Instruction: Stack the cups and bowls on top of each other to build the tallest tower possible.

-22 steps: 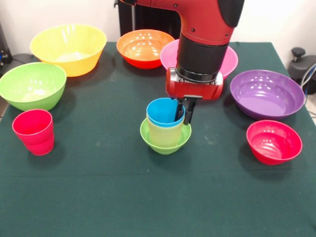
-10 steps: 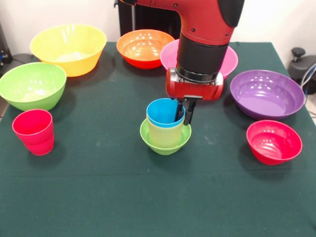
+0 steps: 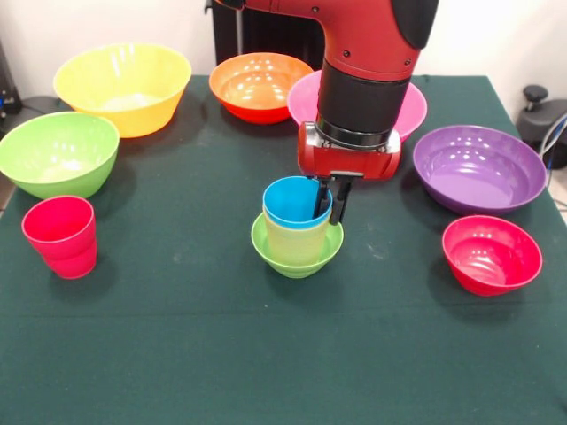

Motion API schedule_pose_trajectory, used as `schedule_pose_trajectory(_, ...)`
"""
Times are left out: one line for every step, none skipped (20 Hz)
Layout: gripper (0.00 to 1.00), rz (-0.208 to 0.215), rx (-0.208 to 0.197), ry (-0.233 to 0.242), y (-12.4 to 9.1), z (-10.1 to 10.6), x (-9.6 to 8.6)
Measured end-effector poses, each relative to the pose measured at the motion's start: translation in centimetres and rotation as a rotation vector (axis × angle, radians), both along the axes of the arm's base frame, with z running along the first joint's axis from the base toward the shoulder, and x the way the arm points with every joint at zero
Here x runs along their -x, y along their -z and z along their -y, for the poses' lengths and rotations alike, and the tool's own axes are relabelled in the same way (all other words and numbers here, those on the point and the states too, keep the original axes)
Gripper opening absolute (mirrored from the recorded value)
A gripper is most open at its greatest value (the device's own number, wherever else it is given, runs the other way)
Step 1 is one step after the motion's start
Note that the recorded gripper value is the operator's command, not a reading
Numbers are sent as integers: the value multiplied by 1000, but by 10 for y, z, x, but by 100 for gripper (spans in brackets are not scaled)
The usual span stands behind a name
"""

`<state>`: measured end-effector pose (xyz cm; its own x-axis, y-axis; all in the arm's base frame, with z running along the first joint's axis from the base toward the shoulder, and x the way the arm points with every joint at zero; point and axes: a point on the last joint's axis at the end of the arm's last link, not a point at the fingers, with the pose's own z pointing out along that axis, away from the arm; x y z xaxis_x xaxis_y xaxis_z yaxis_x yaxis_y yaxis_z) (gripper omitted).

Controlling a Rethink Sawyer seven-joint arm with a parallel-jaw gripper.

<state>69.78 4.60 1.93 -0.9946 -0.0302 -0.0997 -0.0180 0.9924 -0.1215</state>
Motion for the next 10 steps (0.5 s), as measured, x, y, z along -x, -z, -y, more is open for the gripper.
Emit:
schedule_pose_trajectory(0, 0, 0, 0, 0, 0, 0)
schedule_pose_trajectory(0, 0, 0, 0, 0, 0, 0)
schedule_pose_trajectory(0, 0, 0, 0, 0, 0, 0)
schedule_pose_trajectory(0, 0, 0, 0, 0, 0, 0)
schedule_pose_trajectory(0, 0, 0, 0, 0, 0, 0)
schedule_pose_trajectory(0, 0, 0, 0, 0, 0, 0)
schedule_pose_trajectory(0, 0, 0, 0, 0, 0, 0)
schedule_pose_trajectory(0, 0, 0, 0, 0, 0, 0)
schedule_pose_trajectory(0, 0, 0, 0, 0, 0, 0)
schedule_pose_trajectory(100, 1, 0, 0, 0, 0, 0)
